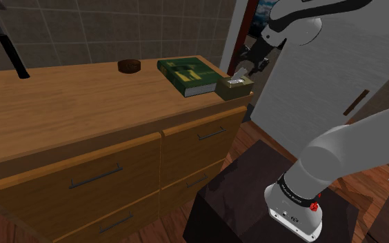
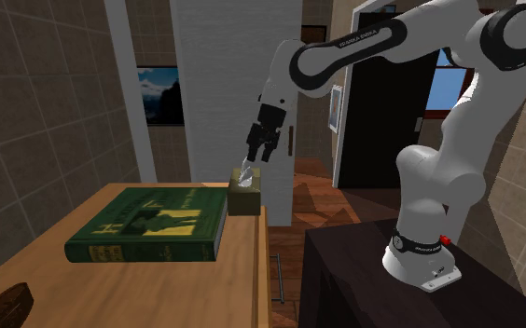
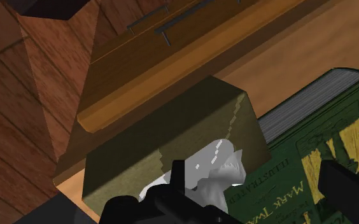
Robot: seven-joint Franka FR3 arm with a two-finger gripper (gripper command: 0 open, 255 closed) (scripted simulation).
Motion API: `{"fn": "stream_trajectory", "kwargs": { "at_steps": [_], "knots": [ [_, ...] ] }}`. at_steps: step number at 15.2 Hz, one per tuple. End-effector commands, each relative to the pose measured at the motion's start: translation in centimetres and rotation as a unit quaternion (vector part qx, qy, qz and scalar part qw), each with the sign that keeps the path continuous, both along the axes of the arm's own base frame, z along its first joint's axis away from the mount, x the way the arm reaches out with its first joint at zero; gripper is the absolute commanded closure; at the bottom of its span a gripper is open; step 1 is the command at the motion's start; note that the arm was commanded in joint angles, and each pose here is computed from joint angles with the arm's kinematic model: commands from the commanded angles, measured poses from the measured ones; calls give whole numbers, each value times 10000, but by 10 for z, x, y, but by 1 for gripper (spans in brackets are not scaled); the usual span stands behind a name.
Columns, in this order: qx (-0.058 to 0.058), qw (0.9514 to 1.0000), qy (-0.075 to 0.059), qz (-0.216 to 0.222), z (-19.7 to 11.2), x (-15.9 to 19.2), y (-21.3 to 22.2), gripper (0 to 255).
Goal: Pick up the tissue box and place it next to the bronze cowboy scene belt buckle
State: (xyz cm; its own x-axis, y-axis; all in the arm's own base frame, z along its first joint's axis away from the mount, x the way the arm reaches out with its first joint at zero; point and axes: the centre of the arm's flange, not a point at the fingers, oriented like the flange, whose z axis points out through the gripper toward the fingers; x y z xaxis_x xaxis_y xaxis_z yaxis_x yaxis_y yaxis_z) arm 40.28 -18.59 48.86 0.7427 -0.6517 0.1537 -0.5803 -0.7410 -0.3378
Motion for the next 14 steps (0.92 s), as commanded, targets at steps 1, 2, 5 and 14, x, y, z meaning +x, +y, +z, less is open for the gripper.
{"fn": "stream_trajectory", "kwargs": {
  "at_steps": [1, 2, 5, 14],
  "knots": [
    [57, 9997, -117, -202, -4, 5, -13, 0],
    [57, 9997, -117, -202, -8, 7, -12, 0],
    [57, 9997, -117, -202, -23, 13, -10, 0],
    [57, 9997, -117, -202, -40, 20, -7, 0]
  ]
}}
